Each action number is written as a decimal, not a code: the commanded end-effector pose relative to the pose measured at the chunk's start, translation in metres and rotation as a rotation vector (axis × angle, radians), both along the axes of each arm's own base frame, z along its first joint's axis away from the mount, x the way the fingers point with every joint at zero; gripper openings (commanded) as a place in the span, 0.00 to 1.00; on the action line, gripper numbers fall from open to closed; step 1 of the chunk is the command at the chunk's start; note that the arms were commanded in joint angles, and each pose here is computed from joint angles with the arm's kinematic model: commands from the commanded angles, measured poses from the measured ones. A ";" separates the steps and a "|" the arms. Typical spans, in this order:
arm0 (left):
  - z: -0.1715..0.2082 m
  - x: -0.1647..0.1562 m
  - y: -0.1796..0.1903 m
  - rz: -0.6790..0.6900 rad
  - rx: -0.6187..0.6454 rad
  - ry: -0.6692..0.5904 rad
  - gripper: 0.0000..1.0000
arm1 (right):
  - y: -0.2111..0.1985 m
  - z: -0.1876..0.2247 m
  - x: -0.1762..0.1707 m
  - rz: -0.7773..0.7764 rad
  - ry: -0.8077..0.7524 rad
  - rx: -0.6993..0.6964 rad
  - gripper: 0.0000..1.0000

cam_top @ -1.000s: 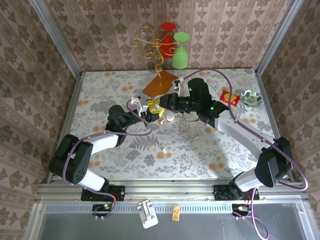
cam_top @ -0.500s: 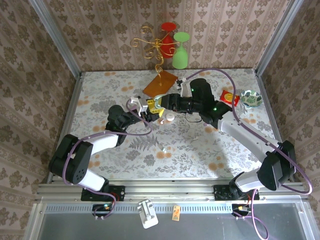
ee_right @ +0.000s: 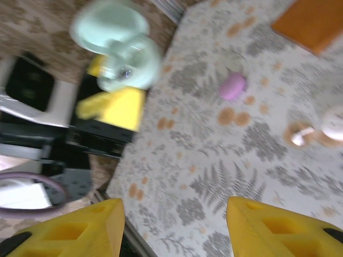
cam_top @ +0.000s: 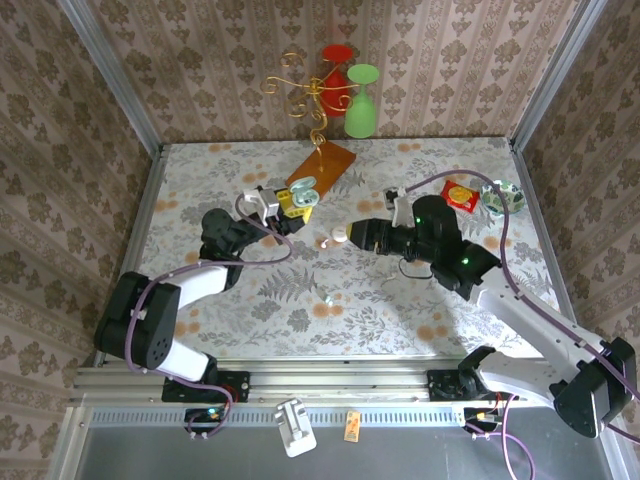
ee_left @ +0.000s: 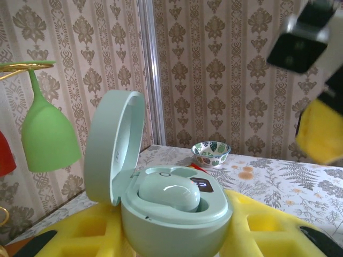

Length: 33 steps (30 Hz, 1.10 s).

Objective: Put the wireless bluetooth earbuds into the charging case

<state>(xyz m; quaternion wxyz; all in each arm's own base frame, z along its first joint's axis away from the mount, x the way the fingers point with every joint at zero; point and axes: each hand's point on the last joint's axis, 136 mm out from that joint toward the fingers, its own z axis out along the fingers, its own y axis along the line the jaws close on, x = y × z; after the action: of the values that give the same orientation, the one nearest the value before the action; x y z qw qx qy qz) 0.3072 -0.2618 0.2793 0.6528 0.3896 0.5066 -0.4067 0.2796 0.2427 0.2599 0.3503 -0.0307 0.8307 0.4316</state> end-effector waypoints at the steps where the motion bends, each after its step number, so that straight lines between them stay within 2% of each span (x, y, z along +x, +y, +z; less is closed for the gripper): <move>1: 0.018 -0.008 0.005 -0.001 -0.022 -0.048 0.30 | -0.013 -0.055 -0.002 -0.083 0.146 -0.091 0.54; 5: 0.022 -0.008 0.008 0.010 -0.019 -0.058 0.30 | -0.002 -0.102 -0.013 -0.080 0.249 -0.177 0.54; 11: 0.021 -0.005 0.012 0.029 -0.024 -0.048 0.30 | 0.025 -0.160 -0.031 -0.020 0.316 -0.366 0.54; 14: 0.024 -0.006 0.013 0.033 -0.023 -0.051 0.30 | 0.037 -0.186 -0.038 -0.012 0.367 -0.443 0.50; 23: 0.028 -0.009 0.017 0.053 -0.012 -0.056 0.30 | 0.059 -0.216 -0.040 0.031 0.359 -0.658 0.41; 33: 0.028 -0.013 0.019 0.061 0.002 -0.057 0.30 | 0.069 -0.235 -0.035 0.068 0.375 -0.714 0.32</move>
<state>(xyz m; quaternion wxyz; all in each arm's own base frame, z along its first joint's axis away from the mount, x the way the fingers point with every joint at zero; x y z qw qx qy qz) 0.2965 -0.2454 0.3042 0.6692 0.3824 0.5062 -0.3869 0.2398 0.3155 0.0283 0.1414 -0.0914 0.9737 0.1537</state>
